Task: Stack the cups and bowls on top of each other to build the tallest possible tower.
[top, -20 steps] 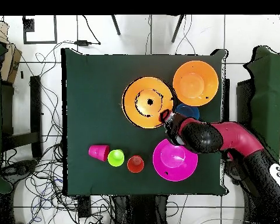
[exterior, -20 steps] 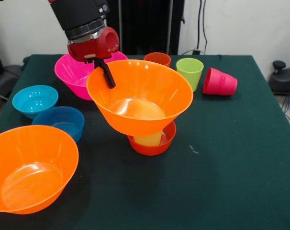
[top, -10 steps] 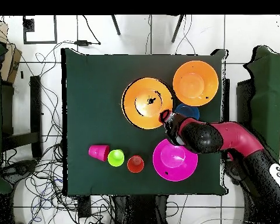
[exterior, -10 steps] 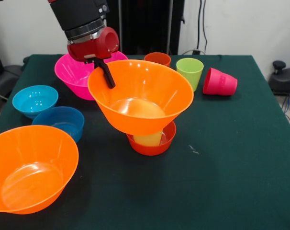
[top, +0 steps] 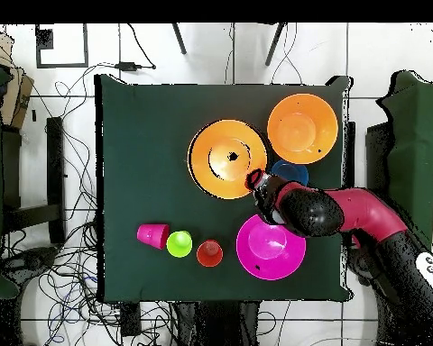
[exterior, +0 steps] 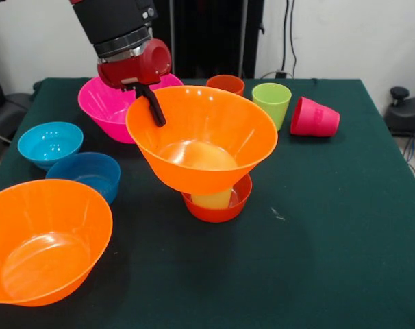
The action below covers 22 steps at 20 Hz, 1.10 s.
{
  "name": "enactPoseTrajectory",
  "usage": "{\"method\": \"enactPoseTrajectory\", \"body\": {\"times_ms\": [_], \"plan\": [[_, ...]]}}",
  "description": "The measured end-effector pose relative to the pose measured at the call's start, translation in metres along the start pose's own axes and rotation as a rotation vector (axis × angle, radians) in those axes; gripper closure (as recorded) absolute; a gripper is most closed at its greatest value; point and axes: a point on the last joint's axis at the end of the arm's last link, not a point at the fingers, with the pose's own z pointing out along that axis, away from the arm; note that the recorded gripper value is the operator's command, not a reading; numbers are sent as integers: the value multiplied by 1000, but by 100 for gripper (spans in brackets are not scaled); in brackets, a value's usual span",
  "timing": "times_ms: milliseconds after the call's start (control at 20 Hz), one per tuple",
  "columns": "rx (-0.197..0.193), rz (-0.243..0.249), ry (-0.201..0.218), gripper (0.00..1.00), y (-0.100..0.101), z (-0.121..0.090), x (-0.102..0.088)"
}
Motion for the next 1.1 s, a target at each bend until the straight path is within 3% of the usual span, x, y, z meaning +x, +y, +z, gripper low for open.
{"method": "enactPoseTrajectory", "body": {"times_ms": [1100], "plan": [[-1, -53, 26, 100, 30, 14, 14]]}}
